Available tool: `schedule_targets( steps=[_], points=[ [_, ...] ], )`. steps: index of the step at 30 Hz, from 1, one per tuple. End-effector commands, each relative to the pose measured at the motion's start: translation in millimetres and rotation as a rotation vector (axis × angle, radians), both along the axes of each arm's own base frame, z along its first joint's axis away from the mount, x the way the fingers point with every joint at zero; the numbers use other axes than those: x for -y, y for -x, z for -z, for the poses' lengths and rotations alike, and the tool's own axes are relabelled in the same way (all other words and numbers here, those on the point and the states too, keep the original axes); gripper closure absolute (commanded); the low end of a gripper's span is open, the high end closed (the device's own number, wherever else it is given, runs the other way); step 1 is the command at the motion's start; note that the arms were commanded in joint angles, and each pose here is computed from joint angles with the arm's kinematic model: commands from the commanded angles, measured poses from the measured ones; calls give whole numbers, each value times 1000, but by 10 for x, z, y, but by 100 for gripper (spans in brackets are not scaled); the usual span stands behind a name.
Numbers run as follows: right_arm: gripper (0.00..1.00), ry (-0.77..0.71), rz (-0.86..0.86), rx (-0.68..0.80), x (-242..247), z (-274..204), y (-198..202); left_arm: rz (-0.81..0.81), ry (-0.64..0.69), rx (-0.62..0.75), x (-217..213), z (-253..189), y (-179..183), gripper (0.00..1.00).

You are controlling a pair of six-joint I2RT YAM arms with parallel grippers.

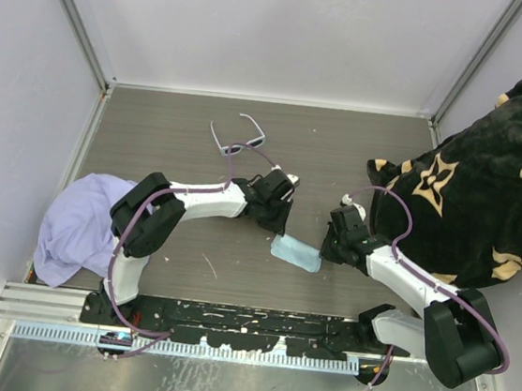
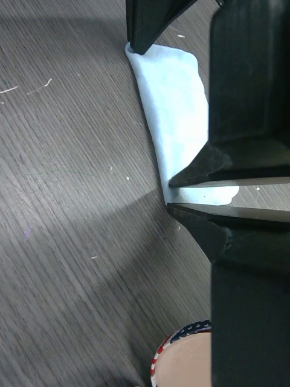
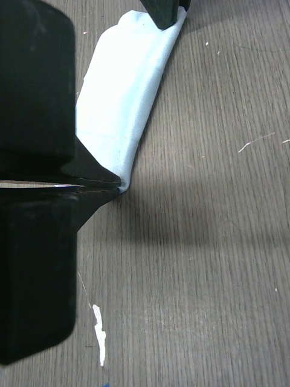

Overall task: Organize the sunglasses
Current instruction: Pick up the glasses cleaning cloth from the center of the board.

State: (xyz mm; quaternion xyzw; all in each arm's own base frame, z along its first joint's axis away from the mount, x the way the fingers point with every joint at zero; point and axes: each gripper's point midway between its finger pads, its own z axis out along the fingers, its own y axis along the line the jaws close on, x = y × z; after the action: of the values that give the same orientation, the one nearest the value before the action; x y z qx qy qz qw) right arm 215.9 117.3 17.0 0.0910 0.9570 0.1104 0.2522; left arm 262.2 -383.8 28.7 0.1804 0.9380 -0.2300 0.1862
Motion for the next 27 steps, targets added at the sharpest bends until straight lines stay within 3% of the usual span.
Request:
schedule_targets(
  steps=[1,7,17,27],
  points=[
    [100,-15,-1,59,-45,-167,-141,13,26,6,65,21,-19,85],
    [100,-14,-4,58,-44,-158,-135,17,28,12,61,33,-32,100],
    [100,-80,-58,136,-193,-381,-255,27,86,75,43,-296,-29,100],
    [100,-174,-121,199,-432,-697,-319,-35,98,140,-249,-577,61,100]
  ],
)
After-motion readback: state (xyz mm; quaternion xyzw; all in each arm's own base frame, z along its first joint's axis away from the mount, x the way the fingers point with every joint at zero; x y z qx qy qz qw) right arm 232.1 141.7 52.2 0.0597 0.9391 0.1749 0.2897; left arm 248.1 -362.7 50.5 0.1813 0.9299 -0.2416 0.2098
